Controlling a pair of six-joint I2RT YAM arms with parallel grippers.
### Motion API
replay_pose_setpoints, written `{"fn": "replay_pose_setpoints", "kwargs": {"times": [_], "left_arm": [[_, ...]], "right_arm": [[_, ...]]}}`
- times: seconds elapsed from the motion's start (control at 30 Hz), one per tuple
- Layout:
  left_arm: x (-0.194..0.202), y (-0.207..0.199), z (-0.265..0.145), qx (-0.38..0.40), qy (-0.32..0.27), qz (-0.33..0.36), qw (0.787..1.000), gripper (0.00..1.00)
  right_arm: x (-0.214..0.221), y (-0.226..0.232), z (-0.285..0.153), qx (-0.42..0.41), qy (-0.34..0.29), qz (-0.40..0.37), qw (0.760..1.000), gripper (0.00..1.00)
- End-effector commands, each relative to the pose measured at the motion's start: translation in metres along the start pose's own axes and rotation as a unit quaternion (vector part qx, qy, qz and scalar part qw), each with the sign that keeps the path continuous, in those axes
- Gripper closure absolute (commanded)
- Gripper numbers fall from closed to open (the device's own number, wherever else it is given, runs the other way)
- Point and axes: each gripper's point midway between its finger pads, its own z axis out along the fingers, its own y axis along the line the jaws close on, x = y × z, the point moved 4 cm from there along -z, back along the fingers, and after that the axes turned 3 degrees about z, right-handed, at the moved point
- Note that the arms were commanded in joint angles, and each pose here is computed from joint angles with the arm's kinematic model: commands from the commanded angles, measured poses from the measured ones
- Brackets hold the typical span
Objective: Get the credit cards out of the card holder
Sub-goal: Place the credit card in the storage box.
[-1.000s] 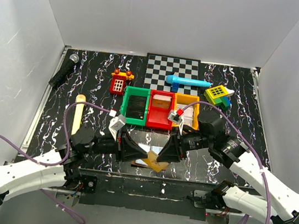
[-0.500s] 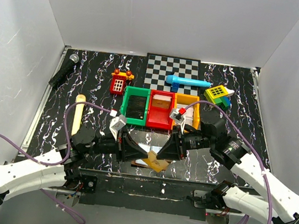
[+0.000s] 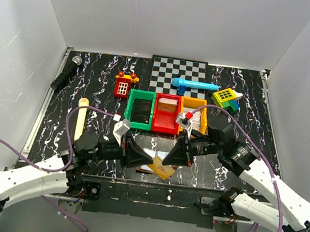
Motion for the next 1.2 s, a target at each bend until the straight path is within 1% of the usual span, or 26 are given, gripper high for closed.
{"fn": "replay_pose_setpoints", "kwargs": {"times": [0.0, 0.03, 0.07, 0.1, 0.13, 0.17, 0.23, 0.27, 0.3, 0.37, 0.47, 0.5, 0.53, 0.57, 0.67, 0.7, 0.73, 0.77, 0.8, 0.87, 0.9, 0.97, 1.0, 1.03, 1.17], "left_arm": [[-0.002, 0.003, -0.002, -0.019, -0.005, 0.005, 1.000, 0.81], [-0.004, 0.006, -0.003, -0.032, -0.005, 0.006, 0.999, 0.59], [-0.007, 0.008, -0.004, -0.049, -0.007, 0.005, 0.999, 0.46], [-0.010, 0.011, -0.007, -0.071, -0.009, 0.004, 0.997, 0.40], [-0.014, 0.012, -0.010, -0.086, -0.013, 0.009, 0.996, 0.38], [-0.018, 0.015, -0.015, -0.108, -0.018, 0.013, 0.994, 0.37], [-0.026, 0.021, -0.027, -0.161, -0.029, 0.022, 0.986, 0.37], [-0.029, 0.025, -0.035, -0.192, -0.036, 0.022, 0.981, 0.37], [-0.031, 0.028, -0.043, -0.215, -0.043, 0.022, 0.975, 0.36], [-0.037, 0.031, -0.059, -0.253, -0.067, 0.026, 0.965, 0.35], [-0.043, 0.032, -0.071, -0.276, -0.092, 0.025, 0.956, 0.35], [-0.044, 0.032, -0.073, -0.280, -0.096, 0.023, 0.955, 0.35], [-0.043, 0.033, -0.073, -0.281, -0.096, 0.021, 0.955, 0.35], [-0.043, 0.033, -0.072, -0.279, -0.097, 0.021, 0.955, 0.35], [-0.038, 0.036, -0.065, -0.273, -0.088, 0.013, 0.958, 0.35], [-0.036, 0.037, -0.063, -0.271, -0.086, 0.010, 0.959, 0.35], [-0.034, 0.037, -0.060, -0.264, -0.081, 0.008, 0.961, 0.36], [-0.033, 0.037, -0.057, -0.259, -0.075, 0.005, 0.963, 0.36], [-0.031, 0.037, -0.055, -0.257, -0.071, 0.002, 0.964, 0.36], [-0.028, 0.037, -0.053, -0.255, -0.062, -0.005, 0.965, 0.36], [-0.027, 0.038, -0.053, -0.258, -0.059, -0.007, 0.964, 0.36], [-0.026, 0.039, -0.053, -0.262, -0.057, -0.010, 0.963, 0.36], [-0.026, 0.040, -0.054, -0.265, -0.057, -0.010, 0.963, 0.36], [-0.025, 0.041, -0.054, -0.267, -0.055, -0.011, 0.962, 0.36], [-0.021, 0.042, -0.054, -0.269, -0.047, -0.013, 0.962, 0.36]], "right_arm": [[-0.010, 0.007, -0.003, -0.004, -0.016, -0.021, 1.000, 0.99], [-0.011, 0.007, -0.004, 0.001, -0.016, -0.022, 1.000, 0.99], [-0.014, 0.008, -0.005, 0.010, -0.019, -0.022, 1.000, 0.99], [-0.017, 0.008, -0.007, 0.018, -0.019, -0.022, 0.999, 0.99], [-0.021, 0.009, -0.010, 0.029, -0.024, -0.025, 0.999, 0.99], [-0.028, 0.009, -0.013, 0.043, -0.033, -0.028, 0.998, 0.99], [-0.040, 0.001, -0.020, 0.106, -0.048, -0.016, 0.993, 0.99], [-0.049, -0.012, -0.025, 0.166, -0.066, -0.011, 0.984, 0.99], [-0.056, -0.019, -0.030, 0.204, -0.077, -0.014, 0.976, 0.99], [-0.072, -0.034, -0.033, 0.248, -0.097, -0.058, 0.962, 0.99], [-0.087, -0.053, -0.030, 0.261, -0.094, -0.194, 0.941, 0.99], [-0.091, -0.057, -0.029, 0.256, -0.083, -0.258, 0.928, 0.99], [-0.097, -0.062, -0.029, 0.258, -0.065, -0.319, 0.910, 0.99], [-0.101, -0.072, -0.028, 0.264, -0.040, -0.347, 0.899, 0.99], [-0.112, -0.094, -0.023, 0.274, 0.036, -0.370, 0.887, 0.99], [-0.109, -0.100, -0.021, 0.248, 0.081, -0.391, 0.883, 0.99], [-0.104, -0.102, -0.019, 0.201, 0.111, -0.410, 0.883, 0.99], [-0.105, -0.105, -0.019, 0.180, 0.117, -0.417, 0.883, 0.99], [-0.113, -0.112, -0.017, 0.183, 0.107, -0.413, 0.886, 0.99], [-0.127, -0.126, -0.019, 0.193, 0.094, -0.422, 0.881, 0.99], [-0.132, -0.138, -0.019, 0.210, 0.103, -0.422, 0.876, 0.99], [-0.134, -0.159, -0.021, 0.225, 0.144, -0.418, 0.868, 0.99], [-0.130, -0.169, -0.022, 0.225, 0.170, -0.402, 0.871, 0.99], [-0.131, -0.177, -0.023, 0.224, 0.181, -0.396, 0.872, 0.99], [-0.136, -0.204, -0.016, 0.228, 0.169, -0.400, 0.872, 0.99]]}}
